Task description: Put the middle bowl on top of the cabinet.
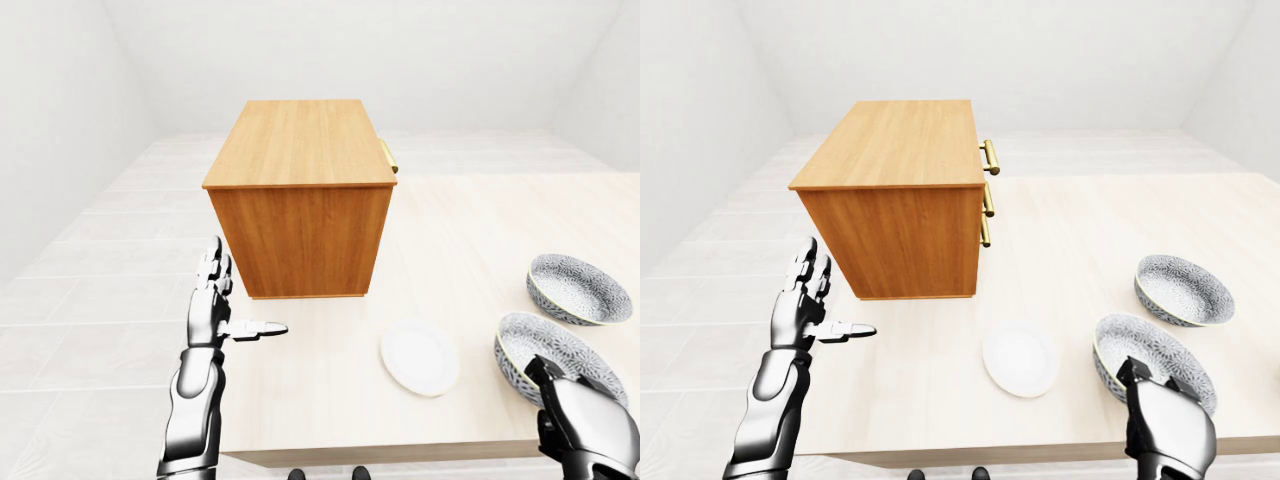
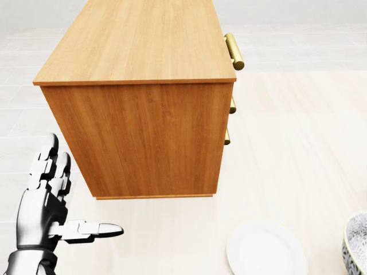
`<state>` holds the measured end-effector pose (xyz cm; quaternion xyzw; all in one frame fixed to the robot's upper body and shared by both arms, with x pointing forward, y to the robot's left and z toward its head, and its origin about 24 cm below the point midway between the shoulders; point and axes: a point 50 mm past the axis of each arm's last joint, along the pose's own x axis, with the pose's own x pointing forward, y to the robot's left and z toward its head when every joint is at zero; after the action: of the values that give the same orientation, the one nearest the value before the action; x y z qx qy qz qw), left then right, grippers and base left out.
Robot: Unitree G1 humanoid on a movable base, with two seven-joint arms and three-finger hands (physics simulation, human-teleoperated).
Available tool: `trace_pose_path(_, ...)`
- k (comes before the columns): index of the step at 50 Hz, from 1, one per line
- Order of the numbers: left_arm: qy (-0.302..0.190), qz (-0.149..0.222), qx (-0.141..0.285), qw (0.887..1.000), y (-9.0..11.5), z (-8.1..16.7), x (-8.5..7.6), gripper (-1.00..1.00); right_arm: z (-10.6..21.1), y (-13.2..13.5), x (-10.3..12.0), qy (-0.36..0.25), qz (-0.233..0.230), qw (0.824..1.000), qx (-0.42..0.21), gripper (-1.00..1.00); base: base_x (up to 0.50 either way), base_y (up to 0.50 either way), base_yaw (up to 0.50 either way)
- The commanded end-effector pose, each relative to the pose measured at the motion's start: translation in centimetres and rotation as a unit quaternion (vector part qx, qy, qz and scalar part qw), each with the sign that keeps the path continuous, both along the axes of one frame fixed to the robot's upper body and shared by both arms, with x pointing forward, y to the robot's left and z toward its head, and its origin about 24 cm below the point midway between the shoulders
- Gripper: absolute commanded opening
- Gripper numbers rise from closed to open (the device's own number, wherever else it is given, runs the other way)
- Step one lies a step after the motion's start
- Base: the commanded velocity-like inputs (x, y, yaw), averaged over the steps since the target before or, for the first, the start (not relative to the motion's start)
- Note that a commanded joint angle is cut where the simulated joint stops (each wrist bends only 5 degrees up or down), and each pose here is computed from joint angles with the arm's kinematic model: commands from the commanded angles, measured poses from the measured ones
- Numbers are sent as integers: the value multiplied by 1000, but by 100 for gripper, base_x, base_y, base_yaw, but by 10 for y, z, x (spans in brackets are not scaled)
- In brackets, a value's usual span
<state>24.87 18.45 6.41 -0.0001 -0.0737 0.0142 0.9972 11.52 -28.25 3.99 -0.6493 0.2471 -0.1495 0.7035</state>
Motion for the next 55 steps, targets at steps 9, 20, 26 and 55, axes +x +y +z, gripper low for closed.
trace_pose_path(9,3,-1,-3,1000,1,-1,0,100,36,4,1,-51,-5,998,30,-100,0,0,0)
trace_pose_path(20,-3,0,-6,1000,4,1,-2,100,59,13,7,-80,14,996,37,-100,0,0,0)
trace_pose_path(26,-6,0,-6,1000,5,3,-2,100,69,16,10,-87,28,995,43,-100,0,0,0)
trace_pose_path(55,-10,-3,2,1000,6,5,-7,100,157,45,82,-176,170,970,20,-100,0,0,0)
